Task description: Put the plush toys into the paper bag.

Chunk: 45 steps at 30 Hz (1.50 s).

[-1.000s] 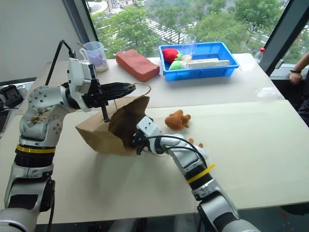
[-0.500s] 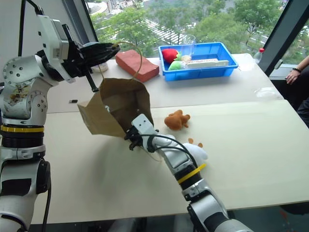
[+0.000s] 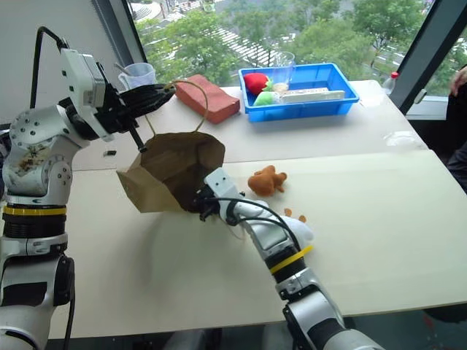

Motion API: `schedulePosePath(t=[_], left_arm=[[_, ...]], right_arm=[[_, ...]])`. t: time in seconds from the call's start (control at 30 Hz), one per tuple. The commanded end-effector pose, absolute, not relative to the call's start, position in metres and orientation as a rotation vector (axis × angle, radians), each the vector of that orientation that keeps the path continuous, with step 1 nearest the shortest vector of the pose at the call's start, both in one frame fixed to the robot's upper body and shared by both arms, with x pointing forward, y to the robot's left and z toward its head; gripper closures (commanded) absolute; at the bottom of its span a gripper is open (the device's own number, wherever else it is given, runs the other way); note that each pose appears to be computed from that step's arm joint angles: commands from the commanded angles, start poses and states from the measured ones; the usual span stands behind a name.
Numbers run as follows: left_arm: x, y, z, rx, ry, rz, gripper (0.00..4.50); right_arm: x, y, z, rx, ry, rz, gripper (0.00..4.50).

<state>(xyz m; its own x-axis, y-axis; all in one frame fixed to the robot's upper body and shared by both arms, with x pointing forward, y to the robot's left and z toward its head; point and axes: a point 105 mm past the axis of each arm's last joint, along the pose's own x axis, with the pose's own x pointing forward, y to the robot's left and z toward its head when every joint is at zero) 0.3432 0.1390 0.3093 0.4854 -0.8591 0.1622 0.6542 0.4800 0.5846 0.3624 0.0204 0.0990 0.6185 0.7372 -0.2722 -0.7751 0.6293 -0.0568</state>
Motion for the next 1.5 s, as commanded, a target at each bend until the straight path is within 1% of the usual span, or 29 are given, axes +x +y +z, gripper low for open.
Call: schedulePosePath(t=[0.03,0.17,0.27,0.43,0.53,0.6,0.63,0.7,0.77,0.87,0.93,1.0,1.13,1.23,1.33,1.47,1.5], left_arm=[[0.333,0.131,0.312,0.539,-0.503,-1.011,4.5],[0.331,0.126,0.301,0.545,-0.479,-1.057,4.5],[0.33,0.121,0.295,0.544,-0.47,-1.084,4.5],[0.329,0.118,0.289,0.546,-0.462,-1.105,4.5],[0.329,0.118,0.286,0.541,-0.457,-1.114,4.5],[0.328,0.117,0.284,0.539,-0.456,-1.119,4.5],[0.327,0.116,0.283,0.536,-0.458,-1.123,4.5],[0.326,0.114,0.284,0.528,-0.463,-1.131,4.5],[0.325,0.113,0.283,0.523,-0.467,-1.141,4.5],[0.324,0.111,0.283,0.522,-0.469,-1.155,4.5],[0.323,0.109,0.284,0.522,-0.475,-1.17,4.5],[0.322,0.108,0.284,0.522,-0.477,-1.178,4.5],[0.315,0.103,0.284,0.527,-0.468,-1.225,4.5],[0.31,0.101,0.282,0.527,-0.451,-1.259,4.5],[0.307,0.1,0.281,0.518,-0.439,-1.278,4.5],[0.308,0.101,0.282,0.511,-0.434,-1.273,4.5],[0.308,0.101,0.281,0.51,-0.432,-1.27,4.5]], right_arm=[[0.354,0.029,0.139,-0.111,0.092,0.953,4.47],[0.347,0.021,0.172,-0.077,-0.011,0.99,4.47],[0.338,0.007,0.197,-0.035,-0.074,1.019,3.6],[0.316,-0.027,0.231,-0.014,-0.129,1.066,1.84],[0.301,-0.051,0.242,-0.023,-0.119,1.08,0.84],[0.292,-0.068,0.241,-0.045,-0.08,1.077,0.14],[0.291,-0.077,0.237,-0.058,-0.047,1.057,0.03],[0.29,-0.099,0.225,-0.102,0.03,0.995,0.03],[0.288,-0.128,0.2,-0.209,0.146,0.921,0.03],[0.286,-0.159,0.174,-0.322,0.258,0.848,0.03],[0.28,-0.189,0.141,-0.367,0.406,0.789,0.03],[0.274,-0.196,0.127,-0.371,0.463,0.802,0.03],[0.265,-0.191,0.111,-0.313,0.523,0.833,0.03],[0.264,-0.191,0.108,-0.306,0.535,0.82,0.03],[0.265,-0.192,0.11,-0.298,0.528,0.812,0.86],[0.267,-0.189,0.12,-0.277,0.492,0.827,2.19],[0.267,-0.187,0.124,-0.268,0.479,0.84,2.58]])
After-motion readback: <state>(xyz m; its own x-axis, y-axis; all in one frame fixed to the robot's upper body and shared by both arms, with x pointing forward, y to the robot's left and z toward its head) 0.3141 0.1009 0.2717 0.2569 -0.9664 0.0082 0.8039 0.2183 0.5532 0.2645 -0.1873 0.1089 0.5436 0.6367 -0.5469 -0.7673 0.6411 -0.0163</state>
